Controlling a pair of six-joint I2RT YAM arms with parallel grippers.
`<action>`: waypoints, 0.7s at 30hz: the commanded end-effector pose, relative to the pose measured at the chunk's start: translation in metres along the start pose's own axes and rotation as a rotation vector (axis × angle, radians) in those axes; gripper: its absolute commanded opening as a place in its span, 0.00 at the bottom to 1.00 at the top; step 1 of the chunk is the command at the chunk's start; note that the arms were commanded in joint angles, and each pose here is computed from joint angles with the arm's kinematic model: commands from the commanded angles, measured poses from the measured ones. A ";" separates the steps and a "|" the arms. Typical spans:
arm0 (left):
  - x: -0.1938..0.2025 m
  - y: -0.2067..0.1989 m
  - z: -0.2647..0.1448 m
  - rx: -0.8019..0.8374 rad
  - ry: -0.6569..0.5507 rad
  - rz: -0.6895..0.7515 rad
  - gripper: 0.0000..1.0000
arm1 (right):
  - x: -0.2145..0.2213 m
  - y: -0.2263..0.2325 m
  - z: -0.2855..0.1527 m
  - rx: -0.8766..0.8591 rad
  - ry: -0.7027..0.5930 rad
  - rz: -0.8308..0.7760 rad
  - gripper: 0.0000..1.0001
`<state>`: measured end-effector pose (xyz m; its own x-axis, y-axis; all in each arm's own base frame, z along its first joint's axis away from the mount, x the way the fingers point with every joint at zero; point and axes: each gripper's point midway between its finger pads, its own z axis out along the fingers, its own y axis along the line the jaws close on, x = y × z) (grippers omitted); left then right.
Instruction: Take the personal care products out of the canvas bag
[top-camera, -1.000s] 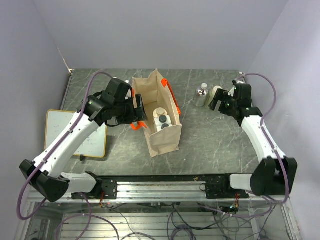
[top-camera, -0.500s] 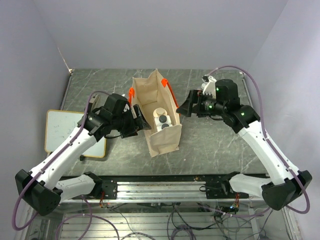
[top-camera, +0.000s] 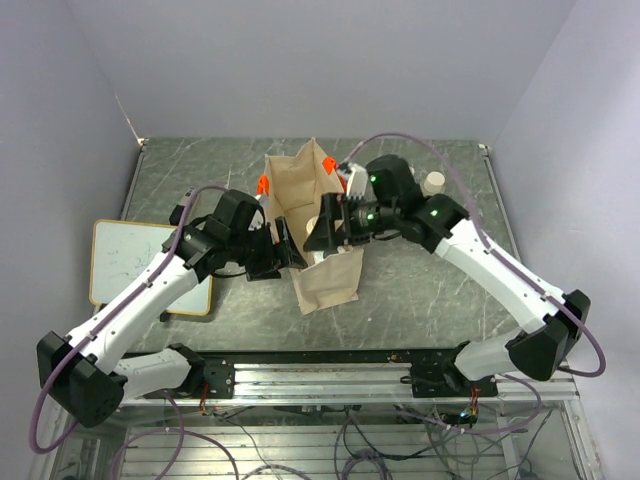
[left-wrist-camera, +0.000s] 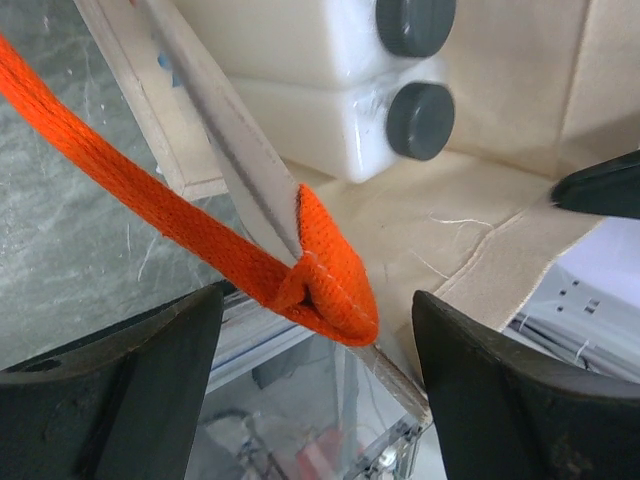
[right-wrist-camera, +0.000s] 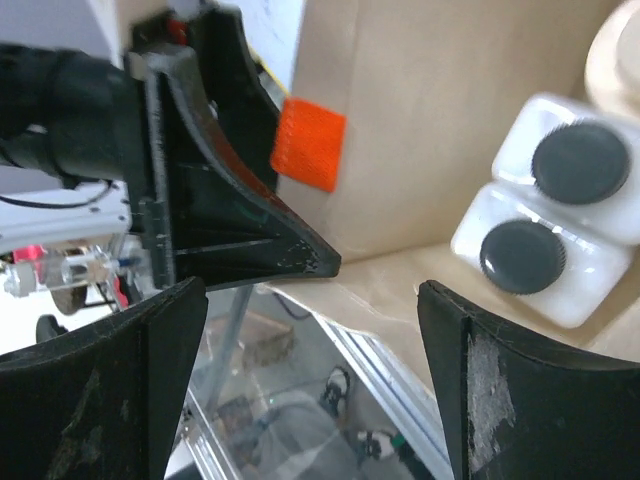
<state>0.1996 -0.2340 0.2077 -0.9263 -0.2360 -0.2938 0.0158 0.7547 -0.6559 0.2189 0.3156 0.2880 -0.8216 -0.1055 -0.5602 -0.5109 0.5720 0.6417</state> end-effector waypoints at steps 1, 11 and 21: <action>0.026 0.007 0.002 0.048 0.128 0.074 0.86 | 0.034 -0.023 0.022 0.119 0.067 0.072 0.85; 0.061 0.034 0.012 0.065 0.269 0.167 0.85 | 0.068 -0.082 0.023 0.417 -0.019 0.146 0.85; 0.060 0.038 0.022 0.048 0.283 0.153 0.83 | 0.056 -0.086 0.007 0.570 -0.018 0.095 0.85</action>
<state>0.1552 -0.2415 0.1601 -0.9751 0.0356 -0.2189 0.1809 0.6986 -0.6922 0.2176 0.2863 0.1915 -0.8596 0.0158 -0.5108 -0.2390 0.8710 0.4292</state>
